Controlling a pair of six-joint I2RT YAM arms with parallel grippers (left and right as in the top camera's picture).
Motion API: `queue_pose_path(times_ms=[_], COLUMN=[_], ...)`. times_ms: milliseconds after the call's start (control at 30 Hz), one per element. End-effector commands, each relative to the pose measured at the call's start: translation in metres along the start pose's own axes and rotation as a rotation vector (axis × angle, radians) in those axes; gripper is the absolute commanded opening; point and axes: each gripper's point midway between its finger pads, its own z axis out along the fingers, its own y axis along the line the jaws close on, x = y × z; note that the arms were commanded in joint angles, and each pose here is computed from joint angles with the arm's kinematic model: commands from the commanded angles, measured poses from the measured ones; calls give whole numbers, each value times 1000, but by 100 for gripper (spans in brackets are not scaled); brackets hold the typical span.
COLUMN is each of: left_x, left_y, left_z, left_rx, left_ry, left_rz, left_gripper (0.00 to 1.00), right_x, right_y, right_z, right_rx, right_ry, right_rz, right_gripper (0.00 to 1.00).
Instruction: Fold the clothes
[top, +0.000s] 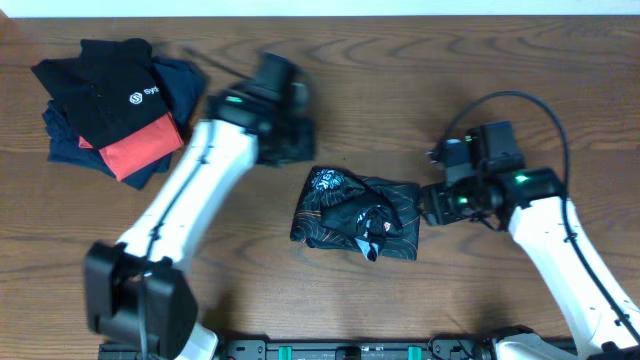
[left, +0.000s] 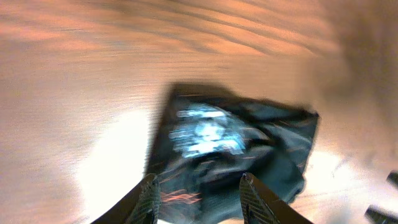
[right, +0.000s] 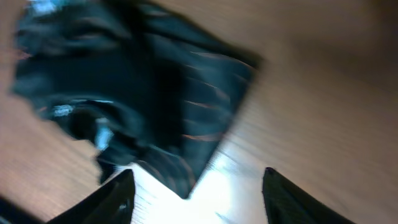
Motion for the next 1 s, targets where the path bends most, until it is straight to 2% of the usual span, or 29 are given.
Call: queue_pose_path(times_ms=[0,200,333,367,433,500,600,667,800,967], left_x=[-1,19,30,32,35,39,43,43,44,47], left_y=[29,54,58,58,60,62,64,64,62,55], left_z=[-2,20,33,35,39,41,43,43,44,46], left_rx=[-36,-75,-82,-82,-85,-89,-93,-93,-93,-90], left_ry=[28,106,129,131,137,147,157,157,159,166], left_rz=[-80,-129,-126,-123,-125,-128,-130,-129,-124,-101], left_gripper=[44,46,47,47,47,48,48,48,48,48], right_x=[-5,0,-6,-8,-13,-21,-26,-29,-24,-6], right_y=[40,67,60,58,46,17,-37,-56,-79,-93], right_z=[8,42,68,74,80,75,48,40,35,31], right_rx=[-87,-62,38,57,123,278,544,589,599,610], right_ry=[-7,49,59,58,45,4,-114,-150,-134,-57], right_rz=[-180,-315,-294,-285,-235,-75,257,343,422,465], right_gripper=[66,67,64,58,25,6,1,4,49,50])
